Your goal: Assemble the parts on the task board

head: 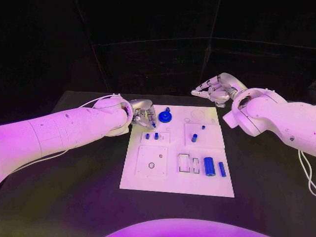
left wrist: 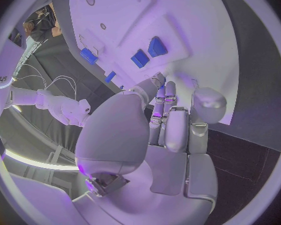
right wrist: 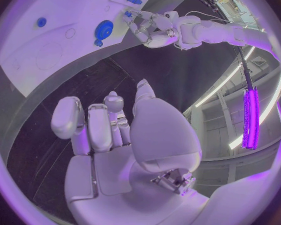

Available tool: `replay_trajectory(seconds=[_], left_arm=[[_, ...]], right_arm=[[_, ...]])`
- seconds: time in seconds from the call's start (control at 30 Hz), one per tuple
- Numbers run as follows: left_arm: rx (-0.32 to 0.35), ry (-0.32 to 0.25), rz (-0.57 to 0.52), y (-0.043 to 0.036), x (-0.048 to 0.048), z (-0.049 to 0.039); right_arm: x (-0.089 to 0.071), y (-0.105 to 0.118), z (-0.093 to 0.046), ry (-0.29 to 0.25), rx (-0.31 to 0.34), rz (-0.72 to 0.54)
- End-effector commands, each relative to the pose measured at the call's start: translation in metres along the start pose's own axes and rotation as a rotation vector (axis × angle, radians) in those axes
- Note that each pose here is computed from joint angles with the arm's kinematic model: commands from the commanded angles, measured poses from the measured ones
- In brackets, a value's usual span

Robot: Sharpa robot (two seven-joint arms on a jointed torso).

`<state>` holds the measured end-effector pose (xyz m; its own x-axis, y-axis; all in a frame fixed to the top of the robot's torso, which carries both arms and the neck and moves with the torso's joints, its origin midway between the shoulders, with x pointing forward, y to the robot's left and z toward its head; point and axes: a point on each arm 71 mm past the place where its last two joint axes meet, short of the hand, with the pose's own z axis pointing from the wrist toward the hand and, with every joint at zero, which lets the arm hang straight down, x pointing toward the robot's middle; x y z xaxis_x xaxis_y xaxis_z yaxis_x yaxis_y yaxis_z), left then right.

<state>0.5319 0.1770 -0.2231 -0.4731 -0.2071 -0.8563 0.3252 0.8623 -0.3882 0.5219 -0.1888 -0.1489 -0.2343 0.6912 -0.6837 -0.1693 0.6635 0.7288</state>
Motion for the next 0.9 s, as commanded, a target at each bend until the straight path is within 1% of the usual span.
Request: replay_trajectory(seconds=[0.03,0.3,0.47,0.9], left_arm=[[-0.005,0.011,-0.003,-0.0004,0.0005,0.0007],[0.004,0.006,-0.004,-0.0034,0.0010,0.0021],[-0.001,0.009,-0.003,-0.0038,0.0014,0.0026],[-0.054,0.037,0.007,-0.0020,0.0039,0.0035]], right_arm=[[0.0000,0.0022,0.0000,0.004,-0.011,0.001],[0.0004,0.0026,0.0002,0.004,-0.011,0.002],[0.0005,0.0027,0.0003,0.005,-0.012,0.002],[0.0001,0.0022,0.0001,0.004,-0.010,0.001]])
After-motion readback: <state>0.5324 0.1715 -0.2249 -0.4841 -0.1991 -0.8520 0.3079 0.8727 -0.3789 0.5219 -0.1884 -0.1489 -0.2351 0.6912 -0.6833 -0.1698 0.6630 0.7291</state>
